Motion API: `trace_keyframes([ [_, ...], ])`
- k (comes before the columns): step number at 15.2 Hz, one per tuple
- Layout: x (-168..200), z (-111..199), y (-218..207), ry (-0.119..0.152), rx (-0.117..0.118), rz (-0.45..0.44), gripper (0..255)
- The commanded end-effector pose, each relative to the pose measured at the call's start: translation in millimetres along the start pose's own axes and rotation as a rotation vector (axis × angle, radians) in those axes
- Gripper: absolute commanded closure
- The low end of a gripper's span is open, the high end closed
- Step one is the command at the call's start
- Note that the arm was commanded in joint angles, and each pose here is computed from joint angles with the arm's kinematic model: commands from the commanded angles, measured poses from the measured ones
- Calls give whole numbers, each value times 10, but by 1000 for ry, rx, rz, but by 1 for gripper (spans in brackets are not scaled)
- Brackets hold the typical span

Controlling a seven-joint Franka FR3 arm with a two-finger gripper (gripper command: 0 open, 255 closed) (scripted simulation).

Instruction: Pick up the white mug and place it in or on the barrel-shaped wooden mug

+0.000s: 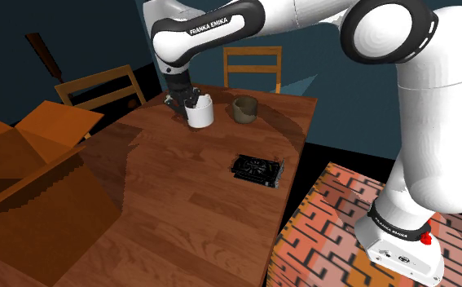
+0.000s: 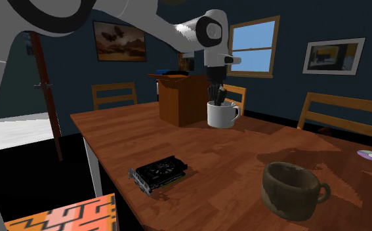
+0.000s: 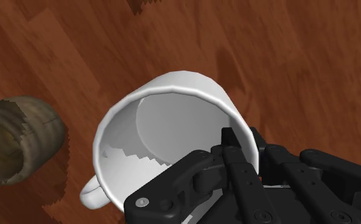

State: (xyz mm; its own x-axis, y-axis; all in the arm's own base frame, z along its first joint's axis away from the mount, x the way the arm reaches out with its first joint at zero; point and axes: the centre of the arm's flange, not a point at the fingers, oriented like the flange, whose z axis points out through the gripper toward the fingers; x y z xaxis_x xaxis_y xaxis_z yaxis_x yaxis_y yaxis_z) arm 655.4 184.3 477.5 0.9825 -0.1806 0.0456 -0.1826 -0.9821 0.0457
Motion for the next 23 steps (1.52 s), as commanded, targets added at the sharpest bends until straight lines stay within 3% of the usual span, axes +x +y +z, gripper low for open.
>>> trace_keyframes([
  [1,6,-105,5,0,0,0,255],
  [5,14,-286,14,0,0,0,255],
  [23,673,-229,2296,0,0,0,255],
])
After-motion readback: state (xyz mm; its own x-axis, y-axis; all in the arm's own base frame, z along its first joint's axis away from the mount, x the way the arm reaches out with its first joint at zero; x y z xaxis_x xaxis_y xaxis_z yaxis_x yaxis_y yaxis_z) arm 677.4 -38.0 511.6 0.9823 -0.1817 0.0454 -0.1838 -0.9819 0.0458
